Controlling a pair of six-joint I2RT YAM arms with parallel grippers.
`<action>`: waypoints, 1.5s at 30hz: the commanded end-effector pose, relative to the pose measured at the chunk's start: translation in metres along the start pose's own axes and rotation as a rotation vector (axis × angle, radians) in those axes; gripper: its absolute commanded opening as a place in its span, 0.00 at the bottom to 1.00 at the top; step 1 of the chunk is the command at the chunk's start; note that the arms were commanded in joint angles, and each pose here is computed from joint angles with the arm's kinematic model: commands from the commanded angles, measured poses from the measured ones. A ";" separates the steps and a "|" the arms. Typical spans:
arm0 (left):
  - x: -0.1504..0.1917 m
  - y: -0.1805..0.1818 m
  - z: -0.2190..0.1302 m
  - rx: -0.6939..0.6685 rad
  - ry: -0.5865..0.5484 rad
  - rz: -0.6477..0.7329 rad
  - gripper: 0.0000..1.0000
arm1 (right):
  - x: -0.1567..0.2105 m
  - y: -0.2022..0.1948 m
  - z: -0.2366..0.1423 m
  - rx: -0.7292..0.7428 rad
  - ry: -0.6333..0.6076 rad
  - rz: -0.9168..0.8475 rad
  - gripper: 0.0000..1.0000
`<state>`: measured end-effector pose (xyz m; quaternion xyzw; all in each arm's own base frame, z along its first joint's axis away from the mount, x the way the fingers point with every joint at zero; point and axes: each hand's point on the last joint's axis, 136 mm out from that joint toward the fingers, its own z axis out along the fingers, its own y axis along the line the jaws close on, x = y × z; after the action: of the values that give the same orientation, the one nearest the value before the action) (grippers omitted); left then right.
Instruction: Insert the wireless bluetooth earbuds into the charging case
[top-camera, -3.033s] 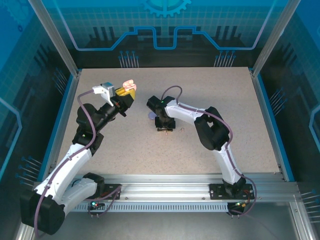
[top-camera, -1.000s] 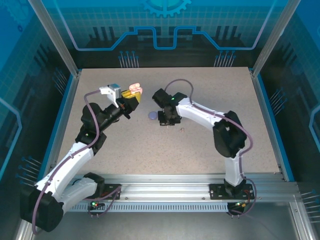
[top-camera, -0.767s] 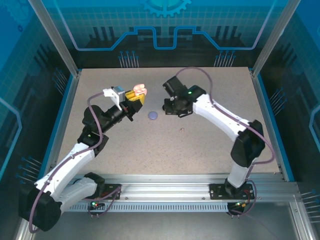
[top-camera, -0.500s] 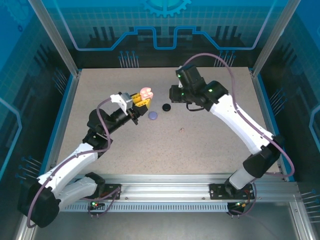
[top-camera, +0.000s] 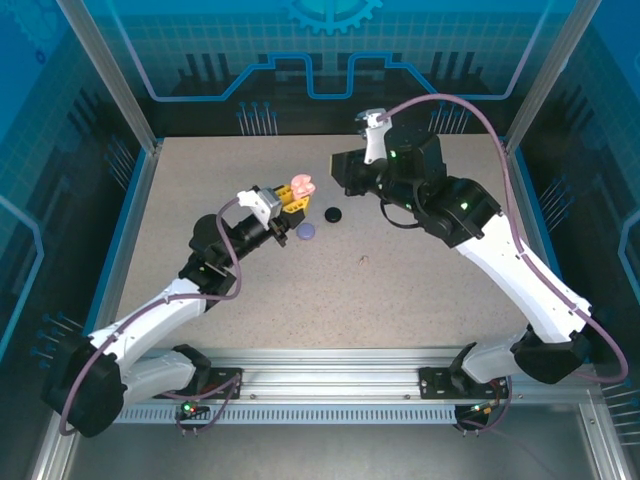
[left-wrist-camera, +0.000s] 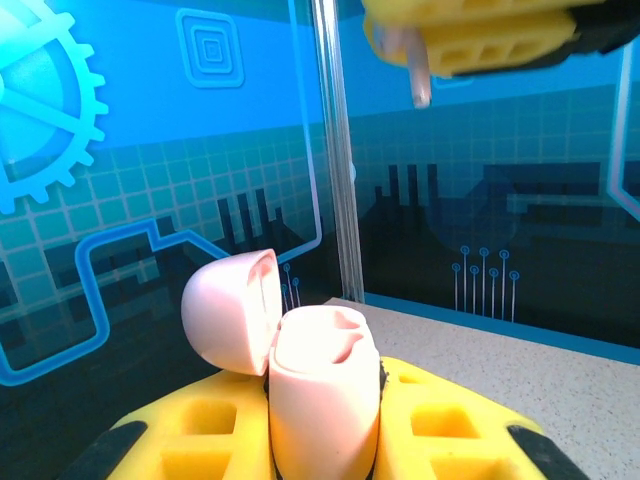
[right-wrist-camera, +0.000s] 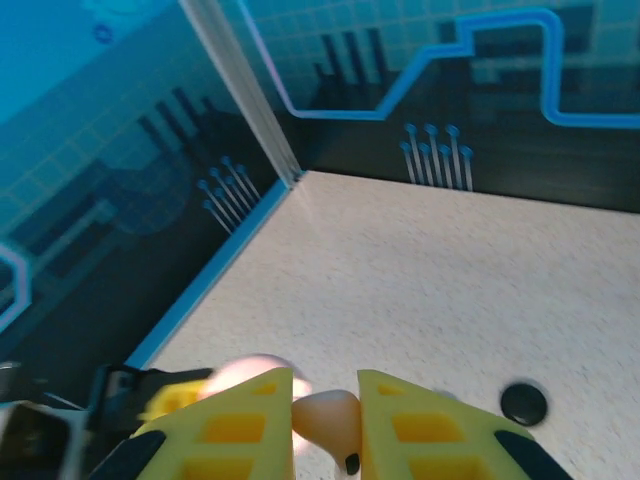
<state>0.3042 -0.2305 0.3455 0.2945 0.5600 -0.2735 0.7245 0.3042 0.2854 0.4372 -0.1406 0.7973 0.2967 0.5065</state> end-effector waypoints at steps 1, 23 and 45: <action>-0.035 -0.001 0.006 0.001 -0.099 0.063 0.00 | -0.009 0.028 -0.001 -0.083 -0.066 -0.082 0.20; -0.040 -0.004 0.008 0.012 -0.098 0.065 0.00 | 0.037 0.045 0.033 -0.119 0.046 -0.125 0.19; -0.038 -0.005 0.007 0.013 -0.085 0.065 0.00 | 0.042 0.028 0.027 -0.076 0.044 -0.119 0.18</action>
<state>0.3016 -0.2377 0.3575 0.3049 0.5477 -0.2735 0.7296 0.2944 0.3351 0.3930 -0.2154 0.7927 0.2908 0.4906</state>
